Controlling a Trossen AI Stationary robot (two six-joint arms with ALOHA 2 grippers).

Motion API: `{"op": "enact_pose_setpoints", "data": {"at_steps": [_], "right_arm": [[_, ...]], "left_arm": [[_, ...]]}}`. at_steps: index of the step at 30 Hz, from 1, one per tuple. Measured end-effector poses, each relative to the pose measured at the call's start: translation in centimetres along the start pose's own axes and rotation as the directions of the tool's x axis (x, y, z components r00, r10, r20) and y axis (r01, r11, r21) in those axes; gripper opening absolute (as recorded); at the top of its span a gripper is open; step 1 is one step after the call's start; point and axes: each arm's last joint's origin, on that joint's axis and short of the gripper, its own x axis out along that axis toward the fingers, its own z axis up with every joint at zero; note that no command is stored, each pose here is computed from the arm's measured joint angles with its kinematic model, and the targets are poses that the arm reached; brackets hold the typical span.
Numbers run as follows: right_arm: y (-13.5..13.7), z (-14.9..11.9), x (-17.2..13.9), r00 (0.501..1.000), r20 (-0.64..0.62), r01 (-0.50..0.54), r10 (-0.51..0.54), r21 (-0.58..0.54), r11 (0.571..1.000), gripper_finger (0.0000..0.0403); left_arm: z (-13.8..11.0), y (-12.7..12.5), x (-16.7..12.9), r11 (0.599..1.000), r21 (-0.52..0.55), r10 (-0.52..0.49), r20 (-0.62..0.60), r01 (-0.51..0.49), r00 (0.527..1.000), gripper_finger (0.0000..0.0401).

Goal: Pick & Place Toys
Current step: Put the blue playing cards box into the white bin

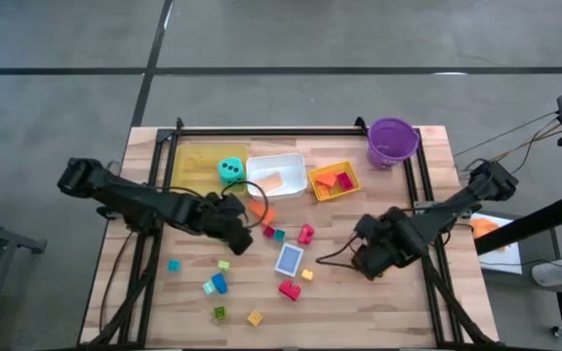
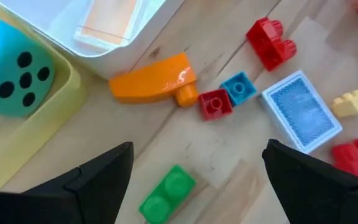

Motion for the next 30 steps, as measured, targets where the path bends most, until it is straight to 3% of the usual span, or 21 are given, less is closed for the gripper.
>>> {"op": "enact_pose_setpoints", "data": {"at_steps": [6,10,16,25,30], "right_arm": [[-0.5,-2.9,-2.0,1.0,0.022,-0.008,0.007,0.065,0.998,0.0258],[-0.6,-4.3,-2.7,0.999,0.029,-0.042,0.039,0.127,0.991,0.0258],[-0.5,-5.5,-3.0,0.998,0.034,-0.053,0.048,0.172,0.984,0.0258],[0.2,-5.8,-2.4,0.999,0.041,-0.022,0.017,0.139,0.99,0.0258],[0.2,-5.9,-2.4,0.999,0.041,-0.018,0.013,0.121,0.993,0.0258]], "left_arm": [[-1.4,1.4,-1.3,0.982,0.01,-0.188,0.119,0.188,0.975,0.0354],[-2.1,1.2,-0.4,0.951,-0.015,-0.307,0.116,0.31,0.945,0.0354],[-2.2,0.1,1.1,0.953,-0.094,-0.283,0.064,0.288,0.957,0.0354],[-0.6,-3.4,2.5,0.951,-0.114,-0.288,0.018,0.288,0.958,0.0354],[0.5,-6.0,3.8,0.959,-0.074,-0.276,-0.013,0.274,0.961,0.0354]]}}
